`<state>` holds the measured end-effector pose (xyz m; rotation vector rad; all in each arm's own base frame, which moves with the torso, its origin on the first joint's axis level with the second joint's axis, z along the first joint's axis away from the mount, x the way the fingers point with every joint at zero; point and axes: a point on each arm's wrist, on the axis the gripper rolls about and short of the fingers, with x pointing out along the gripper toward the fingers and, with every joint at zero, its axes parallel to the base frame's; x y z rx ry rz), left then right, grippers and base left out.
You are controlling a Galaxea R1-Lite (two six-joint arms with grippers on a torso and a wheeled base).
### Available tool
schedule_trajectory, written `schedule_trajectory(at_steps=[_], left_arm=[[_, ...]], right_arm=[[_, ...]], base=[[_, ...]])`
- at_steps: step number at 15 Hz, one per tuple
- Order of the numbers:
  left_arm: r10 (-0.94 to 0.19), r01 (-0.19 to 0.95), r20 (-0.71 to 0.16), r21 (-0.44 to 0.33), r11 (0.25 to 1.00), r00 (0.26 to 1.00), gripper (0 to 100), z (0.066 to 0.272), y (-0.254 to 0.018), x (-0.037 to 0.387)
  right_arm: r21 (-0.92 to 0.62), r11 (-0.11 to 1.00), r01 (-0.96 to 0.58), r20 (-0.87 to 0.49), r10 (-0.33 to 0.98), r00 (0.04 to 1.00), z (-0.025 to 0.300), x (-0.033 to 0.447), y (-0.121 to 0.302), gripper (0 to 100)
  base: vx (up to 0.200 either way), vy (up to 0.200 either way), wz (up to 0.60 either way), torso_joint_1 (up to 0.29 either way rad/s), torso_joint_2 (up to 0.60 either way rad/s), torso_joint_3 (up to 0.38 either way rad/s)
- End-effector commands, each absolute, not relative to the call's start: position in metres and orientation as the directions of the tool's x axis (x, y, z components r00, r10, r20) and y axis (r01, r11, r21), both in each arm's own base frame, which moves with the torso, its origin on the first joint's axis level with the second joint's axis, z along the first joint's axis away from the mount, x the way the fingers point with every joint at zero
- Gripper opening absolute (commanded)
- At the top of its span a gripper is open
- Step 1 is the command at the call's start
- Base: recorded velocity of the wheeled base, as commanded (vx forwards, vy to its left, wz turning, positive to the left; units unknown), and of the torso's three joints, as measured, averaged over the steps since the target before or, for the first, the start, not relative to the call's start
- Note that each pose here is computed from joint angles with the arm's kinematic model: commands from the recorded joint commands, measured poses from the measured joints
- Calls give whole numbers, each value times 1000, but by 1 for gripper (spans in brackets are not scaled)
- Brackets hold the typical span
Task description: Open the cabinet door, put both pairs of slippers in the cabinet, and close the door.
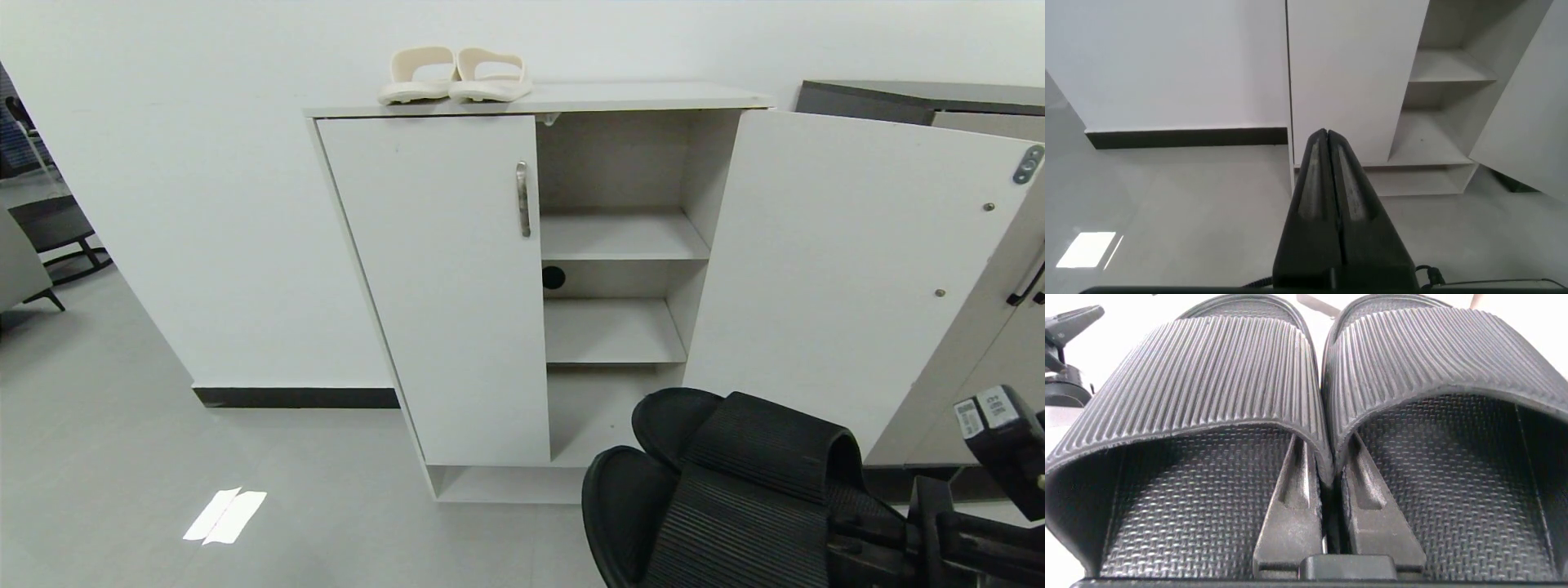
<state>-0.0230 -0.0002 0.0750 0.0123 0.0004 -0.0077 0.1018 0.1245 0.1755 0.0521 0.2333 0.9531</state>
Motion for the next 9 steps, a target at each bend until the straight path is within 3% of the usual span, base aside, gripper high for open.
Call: schedule_trajectory(at_steps=[1, 9], left_arm=[[-8, 8, -3, 12, 1000, 1000, 0, 75, 0, -23], [-8, 8, -3, 12, 1000, 1000, 0, 75, 0, -23]], right_arm=[[145, 577, -804, -160, 816, 556, 178, 100, 123, 0], [147, 579, -802, -166, 814, 557, 177, 99, 122, 0]], base=[[0, 0, 0, 0, 0, 0], [0, 0, 0, 0, 0, 0]])
